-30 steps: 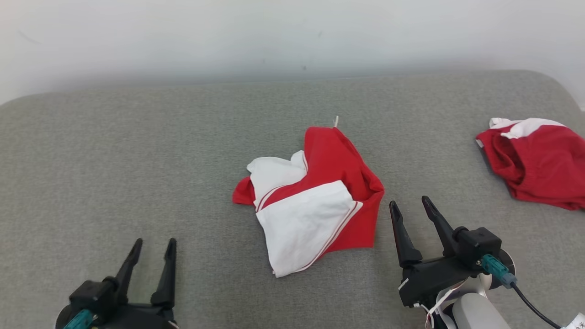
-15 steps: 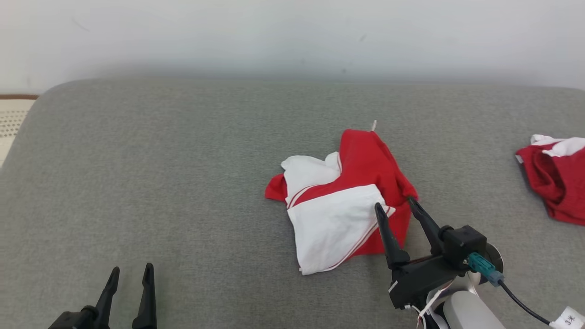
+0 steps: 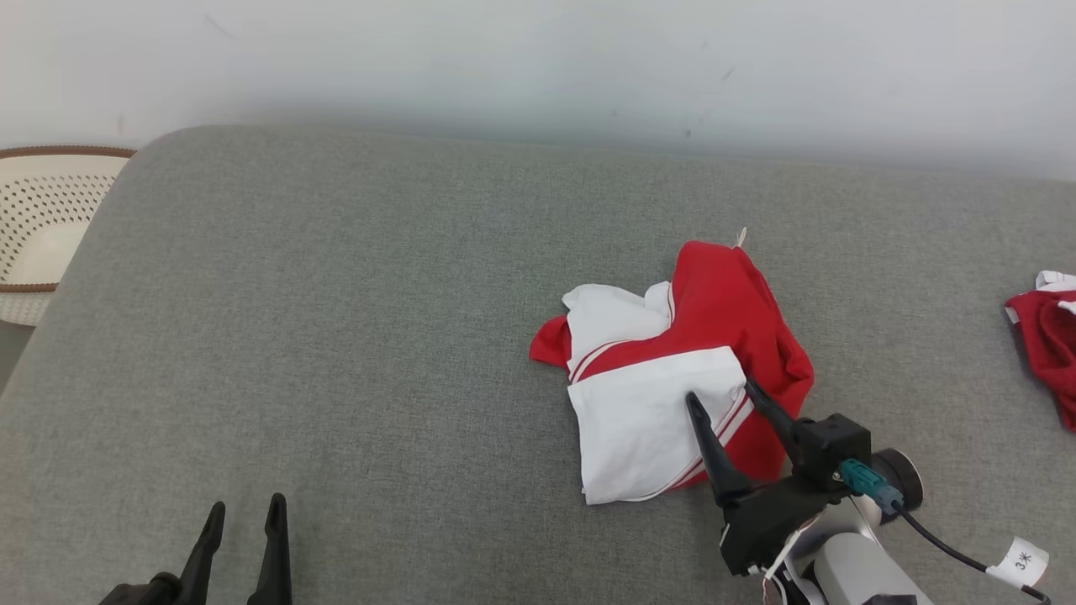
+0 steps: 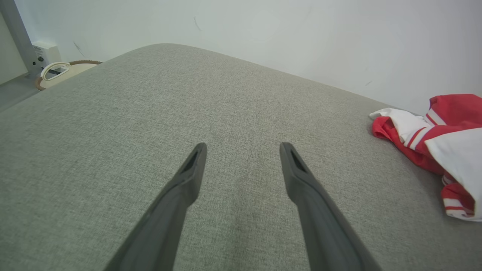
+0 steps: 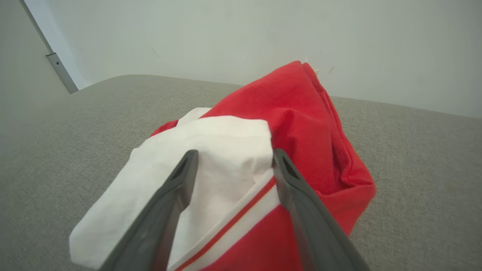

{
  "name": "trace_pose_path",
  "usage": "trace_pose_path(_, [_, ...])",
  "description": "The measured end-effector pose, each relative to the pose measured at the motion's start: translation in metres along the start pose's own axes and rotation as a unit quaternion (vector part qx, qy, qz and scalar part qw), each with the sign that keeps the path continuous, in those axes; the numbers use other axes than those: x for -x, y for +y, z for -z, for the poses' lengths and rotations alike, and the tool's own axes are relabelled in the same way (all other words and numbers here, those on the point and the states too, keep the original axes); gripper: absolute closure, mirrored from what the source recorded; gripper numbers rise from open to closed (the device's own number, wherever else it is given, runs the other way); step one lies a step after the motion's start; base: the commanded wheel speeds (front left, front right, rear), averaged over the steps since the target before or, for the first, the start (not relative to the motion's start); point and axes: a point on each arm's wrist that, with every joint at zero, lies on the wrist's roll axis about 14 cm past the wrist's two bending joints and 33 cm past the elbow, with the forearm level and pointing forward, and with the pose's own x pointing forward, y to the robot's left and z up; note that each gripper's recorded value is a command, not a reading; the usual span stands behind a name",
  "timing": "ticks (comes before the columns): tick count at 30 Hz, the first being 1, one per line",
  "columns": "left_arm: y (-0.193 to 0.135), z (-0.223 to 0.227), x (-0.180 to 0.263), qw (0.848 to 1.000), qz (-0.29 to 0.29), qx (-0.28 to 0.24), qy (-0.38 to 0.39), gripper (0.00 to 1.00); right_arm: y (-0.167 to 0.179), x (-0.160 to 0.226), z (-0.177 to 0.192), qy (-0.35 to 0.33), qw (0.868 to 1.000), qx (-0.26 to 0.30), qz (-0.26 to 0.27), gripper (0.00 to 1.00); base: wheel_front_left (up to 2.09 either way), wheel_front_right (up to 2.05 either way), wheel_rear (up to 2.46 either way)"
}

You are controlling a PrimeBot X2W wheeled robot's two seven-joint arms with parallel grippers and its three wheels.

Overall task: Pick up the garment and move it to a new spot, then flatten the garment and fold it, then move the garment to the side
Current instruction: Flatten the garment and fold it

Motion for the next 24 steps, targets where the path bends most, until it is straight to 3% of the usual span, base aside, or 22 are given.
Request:
trace_pose_path(1, [0.000,0.000,0.000,1.000,0.000,0.000,0.000,0.00,-0.001,0.000,0.004,0.007,1.000,0.001,0.001,0.00,0.00,0.00,0.00])
trace_pose_path(2, [0.000,0.000,0.000,1.000,-0.001,0.000,0.000,0.00,-0.002,0.001,0.009,0.015,1.000,0.001,0.002,0.42,0.00,0.00,0.00])
trace_pose_path(3, [0.001,0.000,0.001,1.000,-0.003,0.000,0.000,0.00,-0.002,0.001,0.011,0.018,1.000,0.000,0.002,0.67,0.00,0.00,0.00])
trace_pose_path(4, [0.001,0.000,0.001,1.000,-0.003,0.001,0.000,0.00,-0.003,0.000,0.011,0.018,1.000,0.001,0.002,1.00,0.00,0.00,0.00])
trace_pose_path(12, [-0.003,0.003,-0.001,1.000,0.001,0.004,0.003,0.00,-0.019,-0.003,-0.003,-0.004,1.000,-0.001,0.024,1.00,0.00,0.00,0.00])
trace_pose_path(24, [-0.012,0.007,-0.005,1.000,0.013,0.013,0.008,0.00,-0.111,0.029,-0.029,-0.043,0.986,0.015,0.159,1.00,0.00,0.00,0.00])
